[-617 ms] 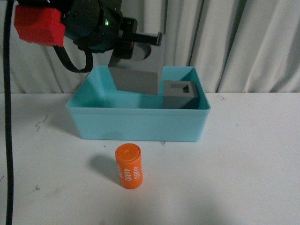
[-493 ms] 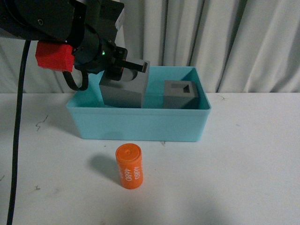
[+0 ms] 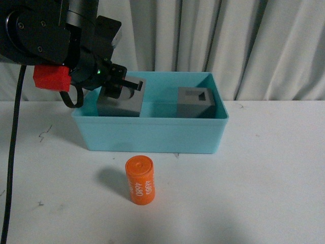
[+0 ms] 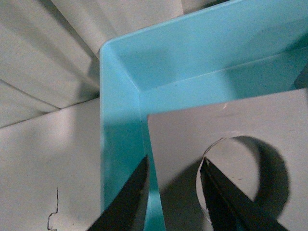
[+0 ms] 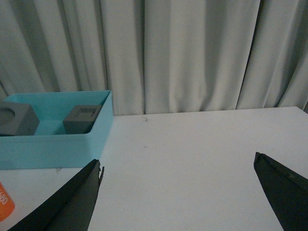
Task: Place gray and orange parts in blue box
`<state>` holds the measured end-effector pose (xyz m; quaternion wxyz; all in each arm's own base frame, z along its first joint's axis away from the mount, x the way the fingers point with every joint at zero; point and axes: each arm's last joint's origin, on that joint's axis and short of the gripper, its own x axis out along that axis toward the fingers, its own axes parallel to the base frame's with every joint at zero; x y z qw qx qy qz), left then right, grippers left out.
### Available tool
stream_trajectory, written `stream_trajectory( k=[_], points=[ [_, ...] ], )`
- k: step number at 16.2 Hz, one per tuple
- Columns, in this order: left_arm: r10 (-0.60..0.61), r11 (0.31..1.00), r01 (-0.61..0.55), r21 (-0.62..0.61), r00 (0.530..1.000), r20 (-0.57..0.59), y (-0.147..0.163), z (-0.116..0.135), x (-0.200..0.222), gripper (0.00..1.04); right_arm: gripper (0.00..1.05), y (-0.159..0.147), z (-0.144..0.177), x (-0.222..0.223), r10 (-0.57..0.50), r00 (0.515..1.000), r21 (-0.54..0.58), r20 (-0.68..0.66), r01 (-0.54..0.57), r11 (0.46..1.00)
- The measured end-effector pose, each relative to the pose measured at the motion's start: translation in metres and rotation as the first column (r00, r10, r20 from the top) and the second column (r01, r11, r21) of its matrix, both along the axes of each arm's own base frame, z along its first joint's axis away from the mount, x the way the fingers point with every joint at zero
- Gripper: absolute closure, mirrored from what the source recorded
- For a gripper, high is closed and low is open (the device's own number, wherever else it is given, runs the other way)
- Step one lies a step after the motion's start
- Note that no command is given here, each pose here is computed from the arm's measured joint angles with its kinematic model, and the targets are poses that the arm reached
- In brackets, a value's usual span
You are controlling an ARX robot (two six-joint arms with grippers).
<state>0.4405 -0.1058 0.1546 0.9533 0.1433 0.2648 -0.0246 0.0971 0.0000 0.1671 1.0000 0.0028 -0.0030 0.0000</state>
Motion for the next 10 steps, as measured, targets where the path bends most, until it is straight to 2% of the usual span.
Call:
stream_trajectory(
  k=[2, 4, 6, 8, 10],
  points=[
    [0.006, 1.0, -0.007, -0.002, 0.999, -0.039, 0.003, -0.007, -0.006, 0.47, 0.06, 0.0, 0.0, 0.0, 0.0, 1.0, 0.0, 0.0, 0.0, 1.0],
    [0.002, 0.998, -0.007, -0.056, 0.997, -0.082, 0.007, -0.005, -0.022, 0.27, 0.06, 0.0, 0.0, 0.0, 0.0, 1.0, 0.0, 0.0, 0.0, 1.0],
    [0.004, 0.978, -0.018, -0.206, 0.998, -0.07, 0.012, 0.028, -0.055, 0.06, 0.06, 0.0, 0.0, 0.0, 0.0, 1.0, 0.0, 0.0, 0.0, 1.0],
    [-0.011, 0.942, -0.008, -0.336, 0.999, -0.052, 0.017, 0.057, -0.093, 0.07, 0.06, 0.0, 0.0, 0.0, 0.0, 1.0, 0.0, 0.0, 0.0, 1.0],
    [-0.049, 0.893, 0.006, -0.45, 0.995, -0.084, 0.018, 0.074, -0.15, 0.07, 0.06, 0.0, 0.0, 0.0, 0.0, 1.0, 0.0, 0.0, 0.0, 1.0]
  ],
)
